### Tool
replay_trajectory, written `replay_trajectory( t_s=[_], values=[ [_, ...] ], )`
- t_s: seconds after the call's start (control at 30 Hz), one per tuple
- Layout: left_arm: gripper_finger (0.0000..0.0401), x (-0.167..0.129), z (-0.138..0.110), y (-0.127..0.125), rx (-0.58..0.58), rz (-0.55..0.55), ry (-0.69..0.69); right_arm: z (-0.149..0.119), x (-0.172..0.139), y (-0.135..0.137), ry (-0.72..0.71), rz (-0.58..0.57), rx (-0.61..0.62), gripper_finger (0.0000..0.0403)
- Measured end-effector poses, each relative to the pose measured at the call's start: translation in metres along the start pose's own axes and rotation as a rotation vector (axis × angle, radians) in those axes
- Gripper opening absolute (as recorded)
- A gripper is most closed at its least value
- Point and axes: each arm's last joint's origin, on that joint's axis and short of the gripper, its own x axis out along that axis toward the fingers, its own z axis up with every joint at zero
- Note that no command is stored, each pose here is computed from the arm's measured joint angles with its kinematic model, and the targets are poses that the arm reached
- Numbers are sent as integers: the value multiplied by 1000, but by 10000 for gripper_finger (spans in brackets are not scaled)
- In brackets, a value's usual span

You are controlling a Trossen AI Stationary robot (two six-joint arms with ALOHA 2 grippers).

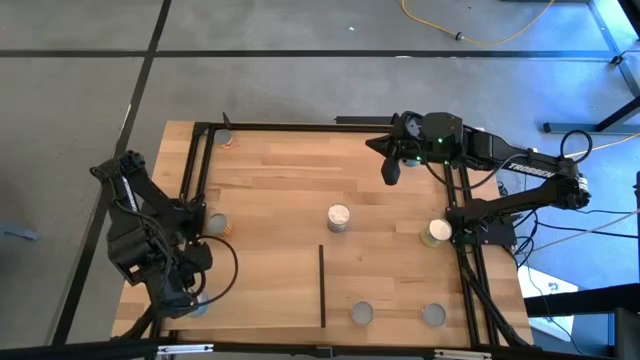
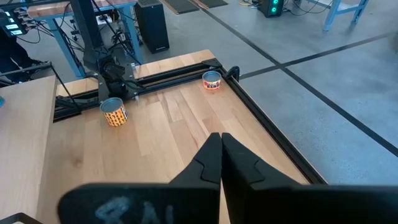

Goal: Pick and place cans onto a shelf
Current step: Put the left canned tomato on the shelf, then put the canned peas on the shelf

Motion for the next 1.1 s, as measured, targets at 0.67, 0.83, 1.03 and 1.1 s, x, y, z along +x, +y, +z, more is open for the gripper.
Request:
replay_trajectory(
  t_s=[0.67, 0.83, 1.03, 1.1],
  values=[
    [0, -18, 30, 3, 140, 20, -316, 0, 0, 0, 0, 0, -52, 4],
    [0, -23, 51, 11, 107, 85, -474, 9, -15, -1, 66, -13, -64, 4],
    [0, -38, 75, 30, 19, 203, -762, 24, -49, -4, 184, -29, -129, 4],
    [0, -42, 82, 36, -4, 239, -817, 26, -58, -5, 231, -29, -148, 4]
  ],
)
